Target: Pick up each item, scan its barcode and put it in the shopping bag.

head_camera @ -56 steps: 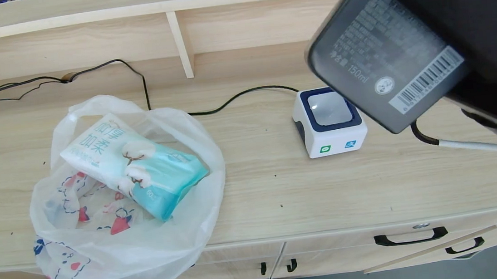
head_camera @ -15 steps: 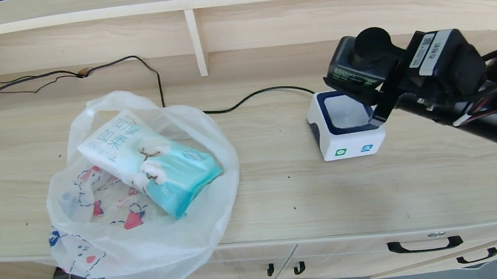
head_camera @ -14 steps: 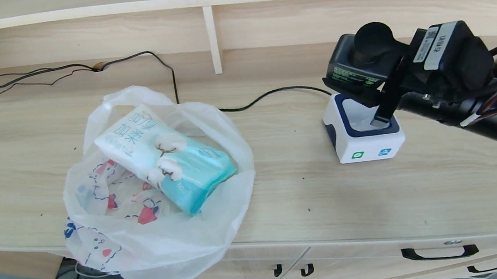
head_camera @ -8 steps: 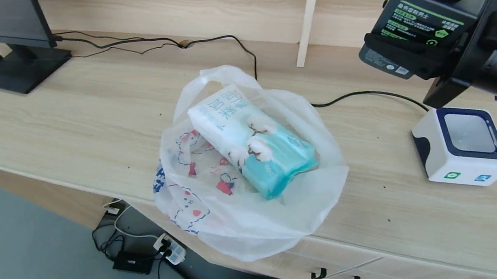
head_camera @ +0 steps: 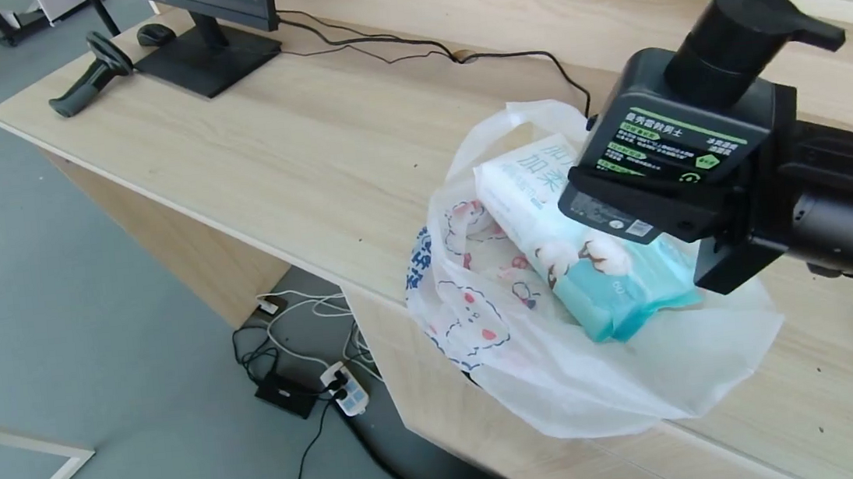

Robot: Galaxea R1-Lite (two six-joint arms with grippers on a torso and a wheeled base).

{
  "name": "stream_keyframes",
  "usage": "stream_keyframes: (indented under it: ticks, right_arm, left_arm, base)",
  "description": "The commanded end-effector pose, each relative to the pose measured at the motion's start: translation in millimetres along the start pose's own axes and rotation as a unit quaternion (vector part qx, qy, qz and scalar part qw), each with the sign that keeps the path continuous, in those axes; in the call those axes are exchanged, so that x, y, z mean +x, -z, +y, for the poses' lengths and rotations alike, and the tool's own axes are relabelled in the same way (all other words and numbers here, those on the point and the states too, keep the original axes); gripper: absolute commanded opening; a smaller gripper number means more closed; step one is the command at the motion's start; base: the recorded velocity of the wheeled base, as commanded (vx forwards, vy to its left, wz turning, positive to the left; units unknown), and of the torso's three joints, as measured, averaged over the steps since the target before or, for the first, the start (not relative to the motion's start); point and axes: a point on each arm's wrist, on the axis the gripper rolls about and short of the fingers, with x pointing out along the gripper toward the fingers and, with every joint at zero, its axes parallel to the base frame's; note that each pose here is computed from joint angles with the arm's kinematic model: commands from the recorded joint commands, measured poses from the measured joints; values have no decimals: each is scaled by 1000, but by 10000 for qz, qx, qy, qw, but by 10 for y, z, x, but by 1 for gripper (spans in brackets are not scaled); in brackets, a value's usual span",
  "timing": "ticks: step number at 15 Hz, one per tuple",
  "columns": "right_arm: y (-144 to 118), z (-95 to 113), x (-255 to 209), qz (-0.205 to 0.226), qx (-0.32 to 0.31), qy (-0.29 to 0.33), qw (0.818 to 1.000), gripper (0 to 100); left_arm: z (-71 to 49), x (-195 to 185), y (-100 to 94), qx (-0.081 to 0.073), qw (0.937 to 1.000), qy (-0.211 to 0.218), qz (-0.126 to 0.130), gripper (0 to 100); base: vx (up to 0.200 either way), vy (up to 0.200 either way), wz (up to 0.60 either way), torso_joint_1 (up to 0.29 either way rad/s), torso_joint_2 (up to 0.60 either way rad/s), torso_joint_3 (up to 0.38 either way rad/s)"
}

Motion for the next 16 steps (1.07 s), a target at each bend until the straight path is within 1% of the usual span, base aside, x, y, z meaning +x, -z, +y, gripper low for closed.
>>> stream_keyframes:
  ticks: [1, 2, 3, 5, 7, 10, 12, 13, 15, 16]
  right_arm:
    - [227, 95, 192, 25, 410, -184, 9990, 0]
    - [304, 98, 247, -50, 640, -117, 9979, 0]
    - [386, 115, 284, -64, 744, -72, 9972, 0]
    - [479, 227, 354, -177, 1019, -154, 9945, 0]
    - [575, 292, 293, 8, 1210, -72, 9926, 0]
    - [700, 388, 363, 177, 1337, -219, 9906, 0]
    - [740, 361, 444, 144, 1312, -83, 9912, 0]
    - [739, 313, 492, 140, 1277, 157, 9916, 0]
    - [784, 330, 484, 222, 1305, 157, 9911, 0]
    - [824, 306, 454, 297, 1300, 214, 9908, 0]
  left_arm:
    - [0, 0, -1, 1, 10000, 0, -7, 100]
    - [0, 0, -1, 1, 10000, 0, -7, 100]
    - [0, 0, -2, 1, 10000, 0, -14, 100]
    - [0, 0, -1, 9, 10000, 0, -7, 100]
    - [0, 0, -2, 1, 10000, 0, -14, 100]
    - [0, 0, -1, 9, 10000, 0, -7, 100]
    - [0, 0, -2, 1, 10000, 0, -14, 100]
    - [0, 0, -1, 9, 10000, 0, -7, 100]
    - [0, 0, -2, 1, 10000, 0, -14, 100]
    - [0, 0, -2, 1, 10000, 0, -14, 100]
  base:
    - [0, 0, 0, 0, 0, 0]
    - [0, 0, 0, 0, 0, 0]
    - [0, 0, 0, 0, 0, 0]
    - [0, 0, 0, 0, 0, 0]
    - [0, 0, 0, 0, 0, 0]
    - [0, 0, 0, 0, 0, 0]
    - [0, 0, 0, 0, 0, 0]
    - [0, 0, 0, 0, 0, 0]
    - [0, 0, 0, 0, 0, 0]
    - [0, 0, 0, 0, 0, 0]
